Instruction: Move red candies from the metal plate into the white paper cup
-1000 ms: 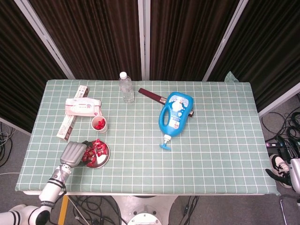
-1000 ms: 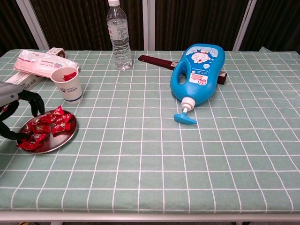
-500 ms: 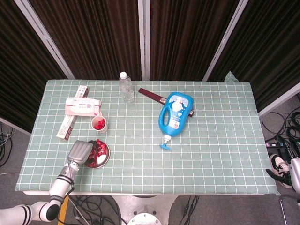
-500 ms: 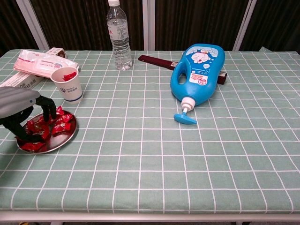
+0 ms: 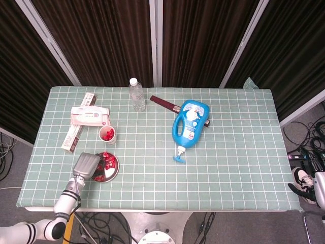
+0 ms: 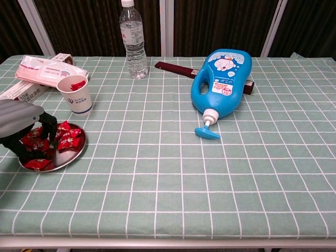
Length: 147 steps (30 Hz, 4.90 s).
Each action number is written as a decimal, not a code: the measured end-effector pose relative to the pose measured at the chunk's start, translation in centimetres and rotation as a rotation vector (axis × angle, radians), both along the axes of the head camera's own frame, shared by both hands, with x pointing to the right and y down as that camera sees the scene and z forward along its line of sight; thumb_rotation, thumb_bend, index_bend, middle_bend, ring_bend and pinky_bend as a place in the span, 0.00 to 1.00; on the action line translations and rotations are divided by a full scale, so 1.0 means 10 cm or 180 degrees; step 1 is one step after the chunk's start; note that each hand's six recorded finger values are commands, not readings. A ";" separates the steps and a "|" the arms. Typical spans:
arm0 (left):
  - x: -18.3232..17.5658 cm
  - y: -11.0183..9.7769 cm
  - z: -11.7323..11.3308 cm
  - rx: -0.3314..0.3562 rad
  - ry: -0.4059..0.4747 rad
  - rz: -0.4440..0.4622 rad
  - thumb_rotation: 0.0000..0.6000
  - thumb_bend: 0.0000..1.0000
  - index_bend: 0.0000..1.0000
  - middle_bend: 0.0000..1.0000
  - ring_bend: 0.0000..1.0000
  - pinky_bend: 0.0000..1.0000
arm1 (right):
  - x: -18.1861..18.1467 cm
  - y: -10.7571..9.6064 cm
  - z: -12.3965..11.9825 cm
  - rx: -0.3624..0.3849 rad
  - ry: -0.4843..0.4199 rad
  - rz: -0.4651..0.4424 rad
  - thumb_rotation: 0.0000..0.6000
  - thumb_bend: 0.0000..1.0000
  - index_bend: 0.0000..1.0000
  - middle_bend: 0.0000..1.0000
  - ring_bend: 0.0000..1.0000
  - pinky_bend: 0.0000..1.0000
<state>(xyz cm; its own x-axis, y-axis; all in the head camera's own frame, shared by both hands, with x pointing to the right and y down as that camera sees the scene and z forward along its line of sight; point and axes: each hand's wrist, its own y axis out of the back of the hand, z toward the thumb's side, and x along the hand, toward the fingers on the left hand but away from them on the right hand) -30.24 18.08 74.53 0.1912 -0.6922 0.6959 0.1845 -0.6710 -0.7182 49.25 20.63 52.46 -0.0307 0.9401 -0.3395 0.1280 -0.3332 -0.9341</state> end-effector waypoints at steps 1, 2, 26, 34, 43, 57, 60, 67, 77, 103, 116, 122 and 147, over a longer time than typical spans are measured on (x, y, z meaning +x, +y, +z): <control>0.00 0.00 0.01 -0.0003 0.0005 0.0002 1.00 0.33 0.56 0.60 0.77 1.00 | 0.00 0.00 0.00 0.0002 0.0000 0.0001 1.00 0.04 0.07 0.16 0.08 0.45; 0.00 0.00 0.01 -0.0002 0.0015 0.0003 1.00 0.35 0.58 0.62 0.77 1.00 | 0.00 0.01 0.00 0.0001 0.0002 0.0003 1.00 0.04 0.07 0.16 0.08 0.45; 0.07 -0.37 -0.37 0.0371 0.0568 -0.0095 1.00 0.51 0.69 0.76 0.83 1.00 | -0.02 0.00 -0.02 0.0021 -0.0015 -0.0026 1.00 0.03 0.07 0.16 0.08 0.45; 0.31 -1.09 -0.65 0.0787 0.0787 -0.0086 1.00 0.51 0.68 0.75 0.83 1.00 | 0.01 0.00 -0.01 0.0015 -0.0009 0.0009 1.00 0.03 0.07 0.16 0.08 0.45; 0.41 -1.43 -0.29 0.0597 0.0563 -0.0160 1.00 0.50 0.64 0.69 0.83 1.00 | 0.06 0.00 0.00 -0.0006 0.0015 0.0067 1.00 0.04 0.07 0.16 0.08 0.45; 0.35 -1.36 -0.24 0.0435 0.0283 -0.0045 1.00 0.46 0.39 0.47 0.67 1.00 | 0.06 0.00 0.01 -0.0021 0.0022 0.0071 1.00 0.04 0.07 0.16 0.08 0.45; 0.31 -1.33 -0.28 0.0403 0.0241 -0.0044 1.00 0.46 0.37 0.46 0.64 1.00 | 0.06 0.00 0.00 -0.0011 0.0018 0.0070 1.00 0.04 0.07 0.16 0.08 0.45; 0.13 -1.26 -0.46 0.0483 0.0253 -0.0195 1.00 0.38 0.37 0.46 0.63 1.00 | 0.06 0.01 -0.01 -0.0003 0.0014 0.0067 1.00 0.04 0.07 0.16 0.08 0.45; -0.39 -0.61 -0.69 0.0609 0.0350 -0.0324 1.00 0.34 0.43 0.49 0.64 1.00 | 0.03 -0.03 0.04 -0.0025 -0.0008 0.0012 1.00 0.04 0.07 0.16 0.08 0.45; -0.12 -0.10 -0.02 0.0144 0.0155 -0.0083 1.00 0.30 0.45 0.51 0.64 1.00 | 0.00 -0.03 0.00 -0.0002 -0.0009 -0.0014 1.00 0.04 0.07 0.16 0.08 0.45; -0.17 -0.07 0.10 0.0120 0.0061 -0.0053 1.00 0.31 0.54 0.59 0.66 1.00 | 0.00 -0.03 0.00 -0.0005 -0.0003 -0.0003 1.00 0.04 0.07 0.16 0.08 0.45; -0.19 -0.06 0.15 0.0098 0.0070 -0.0065 1.00 0.36 0.60 0.65 0.70 1.00 | -0.01 -0.03 0.00 -0.0003 -0.0005 -0.0006 1.00 0.04 0.07 0.16 0.08 0.45; 0.35 -1.02 -0.50 0.0621 0.0803 -0.0015 1.00 0.46 0.68 0.73 0.75 1.00 | 0.02 -0.02 -0.01 0.0006 -0.0008 0.0019 1.00 0.03 0.07 0.16 0.08 0.45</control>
